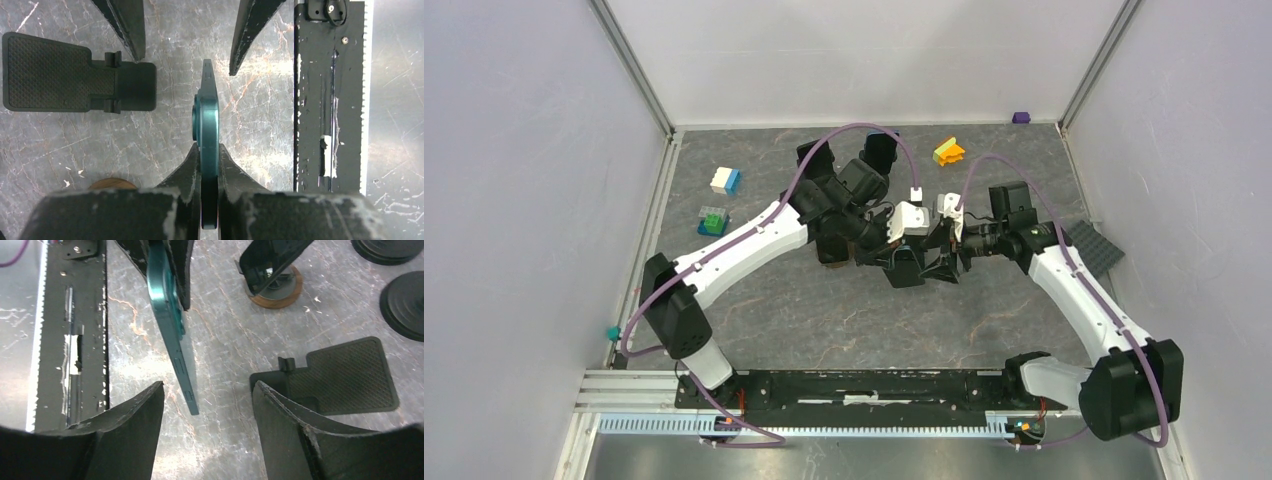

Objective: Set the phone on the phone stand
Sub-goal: Pick up the phone at the center of the board, then place the phone on the phone stand.

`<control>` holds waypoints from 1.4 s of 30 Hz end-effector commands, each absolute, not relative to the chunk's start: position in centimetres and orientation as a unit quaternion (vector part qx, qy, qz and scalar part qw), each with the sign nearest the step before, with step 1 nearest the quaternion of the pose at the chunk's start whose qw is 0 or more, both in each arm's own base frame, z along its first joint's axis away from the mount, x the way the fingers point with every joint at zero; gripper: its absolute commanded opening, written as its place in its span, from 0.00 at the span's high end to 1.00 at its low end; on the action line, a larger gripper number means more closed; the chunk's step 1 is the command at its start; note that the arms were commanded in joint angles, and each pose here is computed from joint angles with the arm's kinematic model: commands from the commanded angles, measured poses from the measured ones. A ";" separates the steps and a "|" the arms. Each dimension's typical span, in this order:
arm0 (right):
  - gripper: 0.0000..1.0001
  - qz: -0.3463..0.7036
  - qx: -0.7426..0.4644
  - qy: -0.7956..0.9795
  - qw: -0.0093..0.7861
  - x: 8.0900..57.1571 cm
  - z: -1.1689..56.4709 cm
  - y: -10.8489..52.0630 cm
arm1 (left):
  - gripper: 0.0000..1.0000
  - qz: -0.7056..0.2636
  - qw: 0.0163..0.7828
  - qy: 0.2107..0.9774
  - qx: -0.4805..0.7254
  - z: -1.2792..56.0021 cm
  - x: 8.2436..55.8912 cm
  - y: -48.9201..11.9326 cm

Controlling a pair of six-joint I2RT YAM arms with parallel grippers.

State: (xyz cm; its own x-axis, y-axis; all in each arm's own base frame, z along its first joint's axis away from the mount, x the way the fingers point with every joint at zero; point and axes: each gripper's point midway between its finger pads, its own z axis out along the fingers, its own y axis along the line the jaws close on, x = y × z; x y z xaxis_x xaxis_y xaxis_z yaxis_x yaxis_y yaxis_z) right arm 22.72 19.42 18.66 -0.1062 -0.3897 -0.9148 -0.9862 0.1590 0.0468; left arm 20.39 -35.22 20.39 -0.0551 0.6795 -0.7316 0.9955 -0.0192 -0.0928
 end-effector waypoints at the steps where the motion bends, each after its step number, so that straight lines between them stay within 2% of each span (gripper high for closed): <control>1: 0.31 0.413 -0.536 0.609 0.414 22.3 20.7 20.6 | 0.98 -0.308 0.276 0.619 0.668 21.9 21.1 -36.0; 8: 0.36 0.453 -0.520 0.602 0.404 22.1 20.1 21.3 | 0.98 -0.323 0.298 0.615 0.655 22.2 21.3 -36.9; 20: 0.58 0.490 -0.507 0.599 0.380 21.8 18.9 21.8 | 0.98 -0.341 0.303 0.610 0.648 22.5 20.8 -37.5; 23: 0.70 0.497 -0.503 0.600 0.374 21.7 18.7 21.9 | 0.98 -0.343 0.303 0.611 0.646 22.5 20.8 -37.7; 26: 0.99 0.501 -0.501 0.600 0.371 21.8 18.6 22.0 | 0.98 -0.341 0.310 0.612 0.643 22.6 21.0 -37.6; 27: 1.00 0.501 -0.500 0.601 0.371 21.9 18.6 22.0 | 0.97 -0.339 0.311 0.612 0.643 22.7 21.1 -37.6; 29: 1.00 0.499 -0.499 0.605 0.371 22.1 18.6 22.0 | 0.89 -0.335 0.314 0.614 0.642 22.7 21.2 -37.5; 37: 1.00 0.503 -0.493 0.605 0.373 22.8 19.0 21.9 | 0.20 -0.333 0.359 0.622 0.611 24.5 22.7 -36.6; 40: 1.00 0.500 -0.486 0.607 0.380 23.5 19.4 21.5 | 0.04 -0.336 0.407 0.624 0.576 26.2 24.3 -35.8; 42: 1.00 0.501 -0.477 0.609 0.388 24.2 19.9 21.1 | 0.00 -0.342 0.428 0.627 0.553 27.5 25.3 -34.9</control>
State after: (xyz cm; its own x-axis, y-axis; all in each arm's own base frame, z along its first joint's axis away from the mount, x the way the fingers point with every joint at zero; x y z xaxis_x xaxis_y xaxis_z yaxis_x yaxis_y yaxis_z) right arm 22.73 21.33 17.15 -0.2782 -0.2524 -0.9268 -0.9602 0.0481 0.2751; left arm 22.88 -35.63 22.28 -0.0426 0.5577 -0.8290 0.9984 0.0542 -0.0148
